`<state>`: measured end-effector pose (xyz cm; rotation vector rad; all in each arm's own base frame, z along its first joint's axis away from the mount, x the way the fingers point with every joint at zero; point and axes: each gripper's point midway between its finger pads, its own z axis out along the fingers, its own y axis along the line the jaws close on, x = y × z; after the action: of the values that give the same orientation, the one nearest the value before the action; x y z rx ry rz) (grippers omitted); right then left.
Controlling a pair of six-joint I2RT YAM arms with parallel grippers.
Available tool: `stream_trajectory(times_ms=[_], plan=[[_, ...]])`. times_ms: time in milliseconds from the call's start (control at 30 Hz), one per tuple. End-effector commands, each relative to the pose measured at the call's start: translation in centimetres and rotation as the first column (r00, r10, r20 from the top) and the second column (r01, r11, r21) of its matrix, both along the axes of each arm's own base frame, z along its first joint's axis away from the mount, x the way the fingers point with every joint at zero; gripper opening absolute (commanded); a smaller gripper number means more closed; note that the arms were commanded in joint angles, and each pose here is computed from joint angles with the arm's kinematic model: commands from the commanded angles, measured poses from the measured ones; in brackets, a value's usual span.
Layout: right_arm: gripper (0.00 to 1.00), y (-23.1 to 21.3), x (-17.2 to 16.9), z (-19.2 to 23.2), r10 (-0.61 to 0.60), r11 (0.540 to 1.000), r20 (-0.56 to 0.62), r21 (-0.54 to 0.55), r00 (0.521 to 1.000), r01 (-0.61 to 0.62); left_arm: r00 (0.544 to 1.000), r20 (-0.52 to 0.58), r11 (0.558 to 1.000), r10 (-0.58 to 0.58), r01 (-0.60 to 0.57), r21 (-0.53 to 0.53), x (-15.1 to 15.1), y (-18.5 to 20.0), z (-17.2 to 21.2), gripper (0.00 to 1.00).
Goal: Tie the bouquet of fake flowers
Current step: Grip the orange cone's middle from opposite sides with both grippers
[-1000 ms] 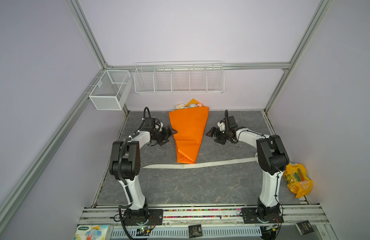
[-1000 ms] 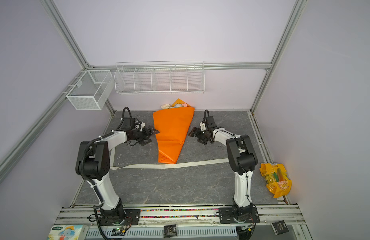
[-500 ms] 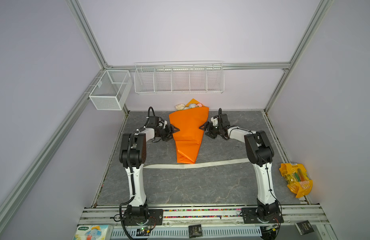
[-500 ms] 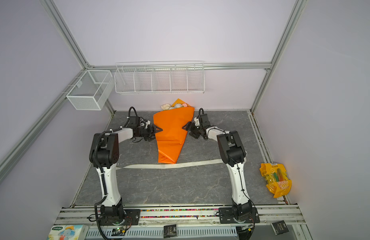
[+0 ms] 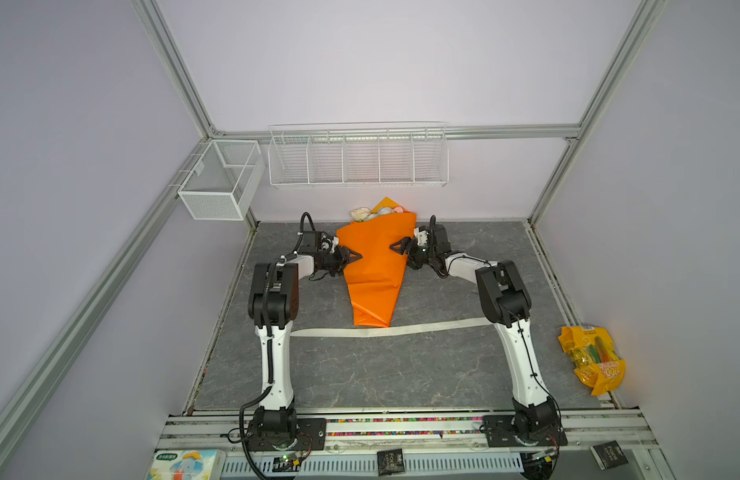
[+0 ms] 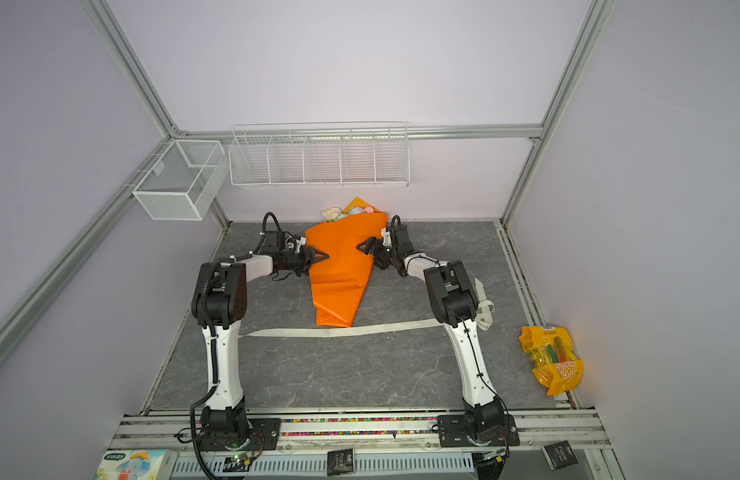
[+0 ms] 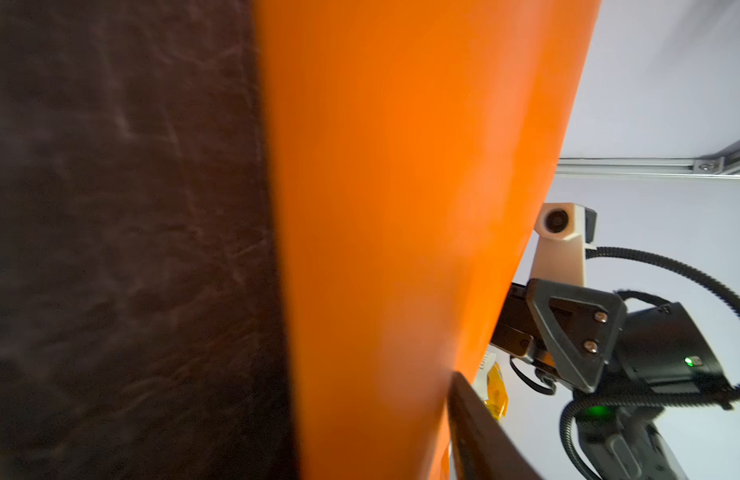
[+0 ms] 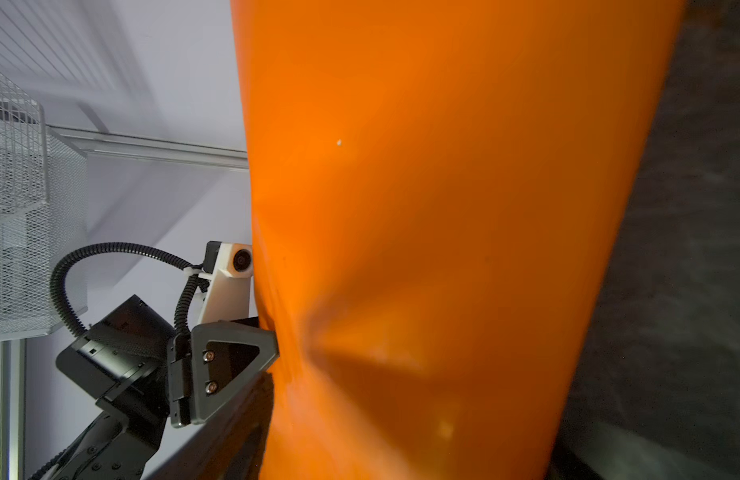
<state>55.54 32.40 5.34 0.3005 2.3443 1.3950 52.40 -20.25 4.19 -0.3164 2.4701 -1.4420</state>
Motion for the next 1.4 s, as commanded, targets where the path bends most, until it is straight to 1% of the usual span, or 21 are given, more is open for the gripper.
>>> stream_trajectory(times_ms=[0,33,67,133,167,267,300,333,367,500,567,633,867,1000,1133,1367], plan=[[0.73,0.5,-1.0,-4.8,-0.011,1.000,-0.113,0.005,0.994,0.012,0.996,-0.088,1.000,0.012,-0.010,0.019,-0.8,-0.4,-3.9,0.35],[0.70,0.8,-0.9,-4.8,-0.005,1.000,-0.107,0.026,0.994,0.007,0.997,-0.080,1.000,0.009,-0.009,0.005,-0.7,-0.7,-3.6,0.29],[0.65,1.1,-0.7,-4.5,0.004,0.999,-0.104,0.046,0.995,0.001,0.997,-0.071,1.000,0.007,-0.008,-0.015,-0.5,-1.0,-3.3,0.28],[0.58,1.4,-0.4,-4.0,0.015,0.997,-0.097,0.074,0.995,-0.008,0.998,-0.067,0.999,0.007,-0.010,-0.041,-0.2,-1.4,-2.6,0.17],[0.51,1.5,-0.3,-3.6,0.017,0.997,-0.092,0.080,0.996,-0.010,0.998,-0.061,0.999,0.005,-0.009,-0.054,-0.1,-1.6,-2.0,0.15],[0.36,1.3,0.0,-1.9,0.016,0.997,-0.071,0.080,0.997,-0.010,0.999,-0.030,0.996,0.022,-0.024,-0.083,0.2,-1.7,0.1,0.05],[0.33,1.3,0.1,-1.4,0.016,0.997,-0.065,0.079,0.998,-0.011,0.999,-0.022,0.995,0.026,-0.028,-0.094,0.3,-1.9,0.8,0.04],[0.30,1.3,0.2,-0.5,0.019,0.996,-0.049,0.083,0.999,-0.015,0.999,-0.011,0.994,0.031,-0.032,-0.107,0.4,-1.9,1.6,0.00],[0.26,1.1,0.3,0.3,0.021,0.996,-0.037,0.089,0.999,-0.018,0.999,0.002,0.992,0.034,-0.033,-0.121,0.4,-2.0,2.5,0.00],[0.17,0.6,0.1,3.1,0.025,0.995,0.000,0.096,1.000,-0.025,0.996,0.036,0.981,0.077,-0.070,-0.178,0.5,-2.0,5.5,0.00],[0.16,0.2,-0.2,4.3,0.026,0.995,0.014,0.099,1.000,-0.027,0.993,0.053,0.971,0.103,-0.089,-0.222,0.4,-2.0,7.5,0.00],[0.16,-0.3,-0.5,5.5,0.024,0.995,0.032,0.100,0.999,-0.028,0.991,0.059,0.965,0.123,-0.105,-0.239,0.2,-2.0,8.8,0.00],[0.14,-2.0,-2.5,7.3,0.020,0.994,0.053,0.102,0.998,-0.026,0.989,0.066,0.965,0.134,-0.116,-0.235,-2.3,-3.2,10.3,0.00],[0.13,-3.3,-4.3,7.4,0.022,0.995,0.057,0.094,0.998,-0.027,0.988,0.075,0.970,0.137,-0.118,-0.213,-3.9,-4.1,10.1,0.00],[0.13,-4.3,-6.8,6.8,0.046,0.997,0.058,0.058,0.997,-0.049,0.989,0.075,0.974,0.125,-0.108,-0.199,-5.9,-5.4,9.2,0.00],[0.13,-6.5,-11.6,5.0,0.080,0.997,0.038,-0.022,0.996,-0.079,0.993,0.098,0.980,0.069,-0.050,-0.191,-10.8,-9.4,7.4,0.00]])
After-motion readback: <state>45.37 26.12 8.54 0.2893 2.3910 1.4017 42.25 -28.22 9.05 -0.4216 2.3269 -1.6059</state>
